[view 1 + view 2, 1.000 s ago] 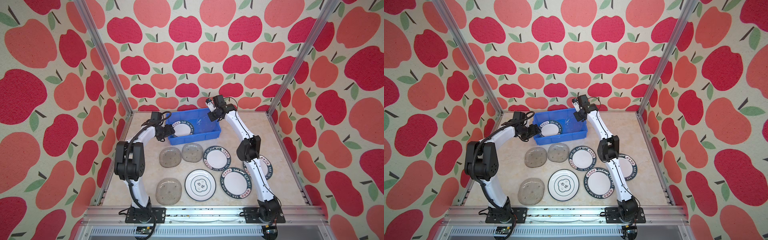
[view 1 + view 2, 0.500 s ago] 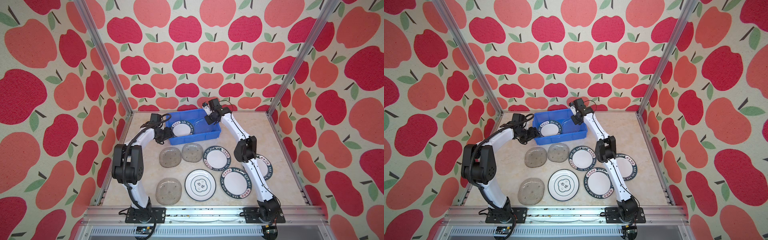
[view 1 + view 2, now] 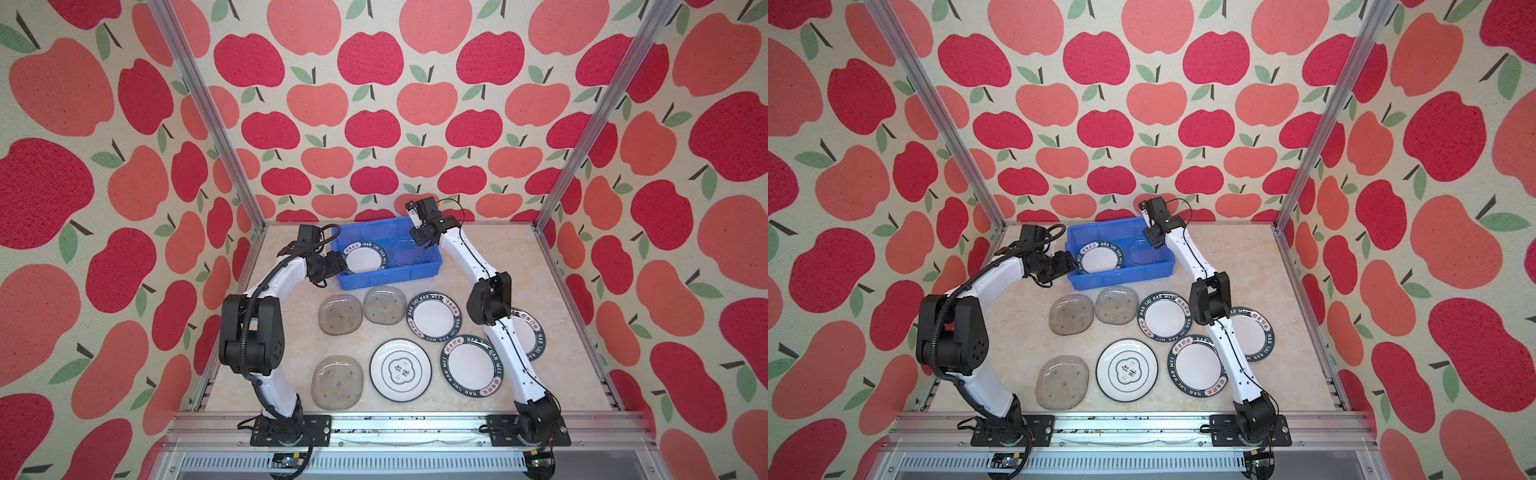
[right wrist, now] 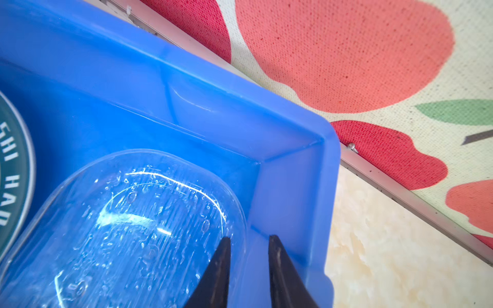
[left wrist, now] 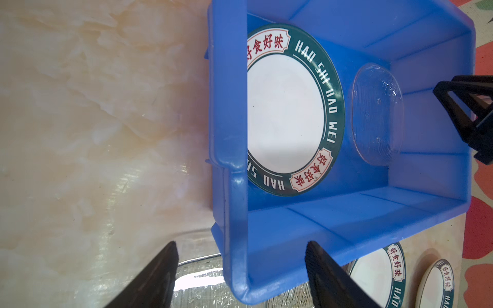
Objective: Place the plates into the plastic bin on the countertop
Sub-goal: 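Lower the clear glass plate into the bin and open the right gripper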
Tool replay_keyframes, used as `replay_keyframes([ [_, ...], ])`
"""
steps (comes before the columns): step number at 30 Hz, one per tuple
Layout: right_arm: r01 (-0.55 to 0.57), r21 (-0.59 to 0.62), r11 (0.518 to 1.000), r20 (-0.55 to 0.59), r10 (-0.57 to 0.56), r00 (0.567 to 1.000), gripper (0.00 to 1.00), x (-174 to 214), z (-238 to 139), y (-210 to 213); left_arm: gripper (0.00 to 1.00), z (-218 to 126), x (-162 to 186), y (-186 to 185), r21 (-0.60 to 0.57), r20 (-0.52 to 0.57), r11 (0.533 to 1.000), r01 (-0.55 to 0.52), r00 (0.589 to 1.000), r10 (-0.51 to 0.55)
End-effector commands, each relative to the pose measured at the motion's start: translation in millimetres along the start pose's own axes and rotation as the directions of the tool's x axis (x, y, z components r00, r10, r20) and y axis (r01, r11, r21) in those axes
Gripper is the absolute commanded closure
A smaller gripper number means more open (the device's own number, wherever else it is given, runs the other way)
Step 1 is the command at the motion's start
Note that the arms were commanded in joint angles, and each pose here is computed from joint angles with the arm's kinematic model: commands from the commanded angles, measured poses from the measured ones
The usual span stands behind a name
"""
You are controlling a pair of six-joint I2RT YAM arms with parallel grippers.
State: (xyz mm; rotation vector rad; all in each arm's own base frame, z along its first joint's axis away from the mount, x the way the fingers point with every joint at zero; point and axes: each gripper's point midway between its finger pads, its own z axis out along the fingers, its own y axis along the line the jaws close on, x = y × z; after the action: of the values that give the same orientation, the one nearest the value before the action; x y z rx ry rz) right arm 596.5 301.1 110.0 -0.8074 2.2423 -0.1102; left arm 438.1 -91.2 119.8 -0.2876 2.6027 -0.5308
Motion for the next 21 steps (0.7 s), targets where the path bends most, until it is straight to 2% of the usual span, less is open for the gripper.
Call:
replay_keyframes([
  [1,0.016,0.047,0.999,0.028,-0.018,0.999,0.70,-13.4,-14.5,-5.4,0.21,-2.1,-1.2,3.9,-0.019,0.002,1.000,-0.012,1.000,0.012],
  [4,-0.003,0.065,0.998,0.050,-0.001,0.999,0.59,-24.0,-32.8,-15.1,0.20,4.6,-1.0,9.2,-0.022,-0.005,1.000,-0.002,1.000,0.002],
  [6,-0.018,0.070,0.997,0.061,0.014,0.998,0.55,-30.0,-48.9,-21.9,0.20,10.9,-0.7,13.7,-0.028,-0.014,1.000,0.006,1.000,-0.006],
  [10,-0.060,0.016,0.998,0.107,0.058,0.993,0.54,-45.9,-90.5,-23.3,0.21,24.8,-0.4,19.7,-0.045,-0.033,0.999,0.019,0.999,-0.020],
  [15,-0.073,-0.065,0.995,0.151,0.082,0.985,0.54,-58.8,-136.5,-9.4,0.26,39.8,0.3,21.4,-0.043,-0.050,0.997,0.062,0.997,-0.064],
  [21,-0.090,-0.097,0.991,0.106,0.100,0.989,0.54,-45.3,-142.9,-1.1,0.30,37.7,7.5,26.8,-0.060,-0.044,0.994,0.096,0.994,-0.098],
])
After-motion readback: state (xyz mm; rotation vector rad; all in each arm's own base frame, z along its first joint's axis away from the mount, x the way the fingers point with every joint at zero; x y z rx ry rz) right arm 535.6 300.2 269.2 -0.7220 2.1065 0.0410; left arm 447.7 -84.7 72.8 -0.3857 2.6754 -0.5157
